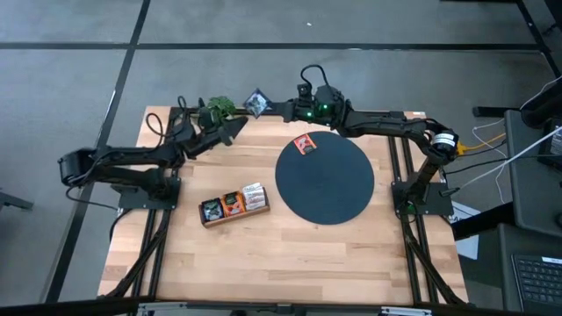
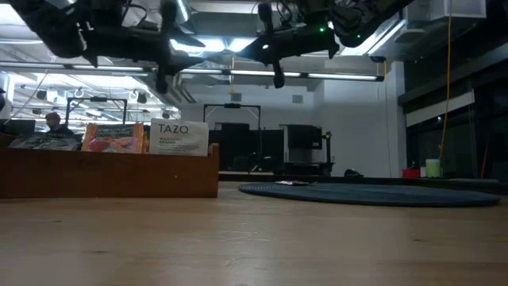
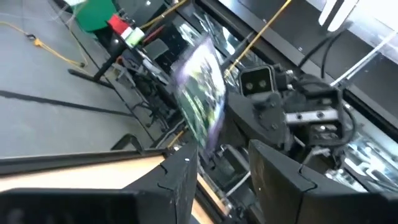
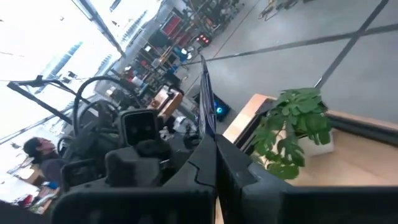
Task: Pick & Place Tea
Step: Put the purple tea bag into the left section of the wooden organizer, then put the orange tea bag into the middle section of the wooden organizer
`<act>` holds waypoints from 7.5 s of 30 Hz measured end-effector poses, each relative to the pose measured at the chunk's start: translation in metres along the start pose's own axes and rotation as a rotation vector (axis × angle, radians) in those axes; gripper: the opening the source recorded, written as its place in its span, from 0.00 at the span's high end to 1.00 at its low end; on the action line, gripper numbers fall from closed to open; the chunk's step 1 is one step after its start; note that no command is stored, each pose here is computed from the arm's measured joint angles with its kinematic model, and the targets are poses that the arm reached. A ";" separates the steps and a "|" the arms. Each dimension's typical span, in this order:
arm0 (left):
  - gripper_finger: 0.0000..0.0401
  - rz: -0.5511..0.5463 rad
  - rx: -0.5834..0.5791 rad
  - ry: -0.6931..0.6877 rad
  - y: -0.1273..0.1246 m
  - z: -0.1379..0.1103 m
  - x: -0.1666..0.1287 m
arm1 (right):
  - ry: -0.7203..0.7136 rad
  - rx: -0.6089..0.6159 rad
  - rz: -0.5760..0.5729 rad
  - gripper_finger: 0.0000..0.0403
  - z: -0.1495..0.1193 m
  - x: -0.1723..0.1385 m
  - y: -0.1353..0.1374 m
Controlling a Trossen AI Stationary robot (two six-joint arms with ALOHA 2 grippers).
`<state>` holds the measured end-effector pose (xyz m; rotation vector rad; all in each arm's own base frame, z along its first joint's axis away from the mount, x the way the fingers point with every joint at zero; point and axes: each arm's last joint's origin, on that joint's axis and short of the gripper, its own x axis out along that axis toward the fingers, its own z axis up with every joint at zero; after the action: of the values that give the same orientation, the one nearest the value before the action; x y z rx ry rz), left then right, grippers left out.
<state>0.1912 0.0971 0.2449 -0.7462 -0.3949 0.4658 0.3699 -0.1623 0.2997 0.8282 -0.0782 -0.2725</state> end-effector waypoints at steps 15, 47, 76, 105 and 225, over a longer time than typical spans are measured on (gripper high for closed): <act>0.70 0.004 0.006 -0.090 0.006 0.000 0.016 | 0.037 0.031 0.042 1.00 0.000 0.001 0.004; 0.99 -0.057 0.005 0.108 0.006 -0.006 0.012 | 0.361 -0.024 0.010 0.69 -0.021 -0.004 -0.012; 0.99 -0.042 -0.103 1.455 -0.054 0.007 -0.054 | 0.776 0.021 -0.038 0.68 -0.055 -0.021 -0.023; 0.99 0.242 0.498 1.999 -0.045 -0.074 -0.028 | 0.752 -0.009 -0.084 0.68 -0.055 -0.021 -0.025; 0.78 0.150 0.377 1.034 -0.017 -0.023 0.072 | 0.977 -0.100 -0.502 0.98 -0.117 -0.033 -0.052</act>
<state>0.2668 0.1118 0.2546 -0.5597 0.7030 0.2310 0.3474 -0.1032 0.1836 0.7977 1.0598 -0.3117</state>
